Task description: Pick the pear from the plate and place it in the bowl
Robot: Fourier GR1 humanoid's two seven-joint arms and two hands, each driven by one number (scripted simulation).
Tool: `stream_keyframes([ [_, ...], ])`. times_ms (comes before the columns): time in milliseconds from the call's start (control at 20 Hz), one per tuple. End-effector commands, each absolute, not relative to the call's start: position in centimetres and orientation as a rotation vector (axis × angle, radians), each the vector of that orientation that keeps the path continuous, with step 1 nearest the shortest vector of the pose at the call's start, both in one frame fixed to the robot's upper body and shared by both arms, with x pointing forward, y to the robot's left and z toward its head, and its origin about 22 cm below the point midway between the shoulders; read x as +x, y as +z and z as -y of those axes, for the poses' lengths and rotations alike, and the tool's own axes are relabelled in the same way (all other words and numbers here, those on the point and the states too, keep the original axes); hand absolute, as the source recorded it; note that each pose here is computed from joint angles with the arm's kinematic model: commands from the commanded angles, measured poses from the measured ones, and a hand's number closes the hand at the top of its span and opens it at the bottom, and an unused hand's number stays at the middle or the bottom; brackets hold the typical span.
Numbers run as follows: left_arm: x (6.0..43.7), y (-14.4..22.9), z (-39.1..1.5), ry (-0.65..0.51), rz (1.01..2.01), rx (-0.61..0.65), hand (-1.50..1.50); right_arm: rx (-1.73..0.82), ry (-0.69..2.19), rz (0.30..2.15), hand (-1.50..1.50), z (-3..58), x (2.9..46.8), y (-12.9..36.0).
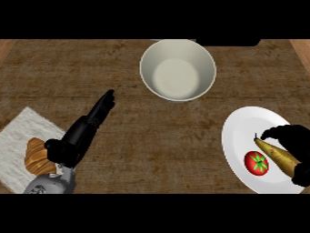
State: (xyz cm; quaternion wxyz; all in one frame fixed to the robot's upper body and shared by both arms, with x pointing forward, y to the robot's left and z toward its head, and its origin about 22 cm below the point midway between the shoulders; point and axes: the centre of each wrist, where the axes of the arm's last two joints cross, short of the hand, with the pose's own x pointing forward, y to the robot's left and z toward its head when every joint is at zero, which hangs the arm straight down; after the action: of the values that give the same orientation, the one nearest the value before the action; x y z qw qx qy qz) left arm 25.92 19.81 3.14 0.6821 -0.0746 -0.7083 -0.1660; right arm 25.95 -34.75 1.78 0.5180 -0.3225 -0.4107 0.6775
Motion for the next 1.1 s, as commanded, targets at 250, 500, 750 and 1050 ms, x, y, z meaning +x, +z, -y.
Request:
stream_keyframes([
  [250,25.5,3.5,-22.0,-0.378,1.575,-0.177,0.0,-0.826,1.592,1.124,1.5,35.5,27.0,1.0],
  [500,27.3,3.5,-21.1,-0.369,1.58,-0.164,0.0,-0.871,1.591,1.158,1.5,33.3,27.5,1.3],
  [750,27.0,4.3,-19.6,-0.451,1.598,-0.208,0.0,-0.746,1.47,1.189,1.5,12.7,29.5,2.5],
  [1050,27.3,4.3,-19.0,-0.467,1.615,-0.229,0.0,-1.057,1.282,1.189,1.5,7.1,31.1,8.1],
])
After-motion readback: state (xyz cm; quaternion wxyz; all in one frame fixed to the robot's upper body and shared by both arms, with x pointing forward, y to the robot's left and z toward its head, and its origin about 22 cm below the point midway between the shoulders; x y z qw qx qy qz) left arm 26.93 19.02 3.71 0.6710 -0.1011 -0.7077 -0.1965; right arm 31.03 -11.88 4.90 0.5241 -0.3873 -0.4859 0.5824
